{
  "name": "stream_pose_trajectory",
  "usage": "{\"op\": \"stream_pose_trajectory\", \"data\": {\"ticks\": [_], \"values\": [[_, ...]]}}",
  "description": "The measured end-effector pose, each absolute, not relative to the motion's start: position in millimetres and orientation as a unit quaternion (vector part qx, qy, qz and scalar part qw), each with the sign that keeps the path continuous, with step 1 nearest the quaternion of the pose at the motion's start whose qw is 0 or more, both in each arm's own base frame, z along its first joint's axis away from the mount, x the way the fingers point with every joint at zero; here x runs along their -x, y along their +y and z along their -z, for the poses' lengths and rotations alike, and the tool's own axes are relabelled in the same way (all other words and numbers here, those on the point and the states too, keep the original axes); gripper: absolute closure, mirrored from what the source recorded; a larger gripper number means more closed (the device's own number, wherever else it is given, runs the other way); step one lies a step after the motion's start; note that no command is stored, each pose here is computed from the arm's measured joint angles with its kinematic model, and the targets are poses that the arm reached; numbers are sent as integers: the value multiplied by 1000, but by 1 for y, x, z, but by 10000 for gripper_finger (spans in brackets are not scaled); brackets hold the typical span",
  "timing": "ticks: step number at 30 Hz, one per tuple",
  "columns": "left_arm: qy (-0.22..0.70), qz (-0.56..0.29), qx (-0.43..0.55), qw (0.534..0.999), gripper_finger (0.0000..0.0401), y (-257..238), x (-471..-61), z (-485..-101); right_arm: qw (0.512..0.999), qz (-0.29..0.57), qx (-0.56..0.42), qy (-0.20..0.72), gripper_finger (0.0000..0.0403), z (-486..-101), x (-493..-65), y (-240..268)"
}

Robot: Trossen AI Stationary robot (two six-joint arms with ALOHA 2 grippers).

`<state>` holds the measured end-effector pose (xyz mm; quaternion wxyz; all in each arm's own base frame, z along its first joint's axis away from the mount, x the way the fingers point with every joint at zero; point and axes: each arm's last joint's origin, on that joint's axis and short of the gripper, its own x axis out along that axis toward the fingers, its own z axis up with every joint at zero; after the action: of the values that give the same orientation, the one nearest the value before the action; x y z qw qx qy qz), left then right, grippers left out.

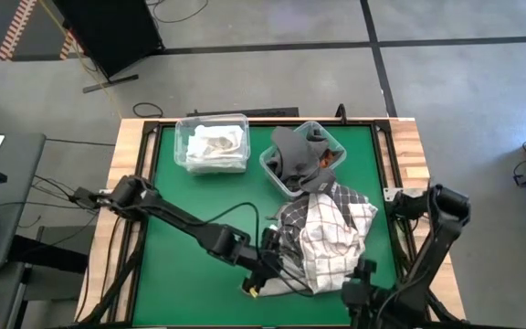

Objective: Sort towels by color in basket
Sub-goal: Put the white patterned towel into the left transparent bin

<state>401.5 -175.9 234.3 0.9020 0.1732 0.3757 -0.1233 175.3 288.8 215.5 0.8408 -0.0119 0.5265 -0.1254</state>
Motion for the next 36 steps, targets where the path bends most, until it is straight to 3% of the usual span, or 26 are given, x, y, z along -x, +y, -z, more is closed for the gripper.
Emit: {"op": "stream_pose_trajectory", "data": {"ticks": [6, 11, 14, 17, 22, 24, 30, 36], "values": [[376, 132, -168, 902, 108, -182, -414, -209, 808, 214, 56, 546, 70, -179, -179, 286], [374, 139, -158, 903, 108, -184, -417, -203, 792, 230, 87, 558, 74, -157, -194, 283], [369, 138, -153, 906, 108, -184, -417, -204, 785, 243, 93, 563, 97, -150, -204, 278], [370, 137, -152, 906, 108, -184, -417, -205, 780, 246, 98, 567, 153, -151, -211, 272], [374, 131, -162, 904, 108, -188, -414, -204, 780, 239, 108, 568, 337, -165, -213, 264], [370, 117, -177, 905, 108, -191, -412, -204, 788, 230, 109, 560, 379, -174, -212, 262], [355, 67, -212, 908, 108, -192, -412, -206, 835, 220, 81, 498, 381, -220, -208, 248], [314, 34, -220, 923, 108, -193, -416, -216, 903, 198, 63, 377, 381, -273, -206, 229]]}}
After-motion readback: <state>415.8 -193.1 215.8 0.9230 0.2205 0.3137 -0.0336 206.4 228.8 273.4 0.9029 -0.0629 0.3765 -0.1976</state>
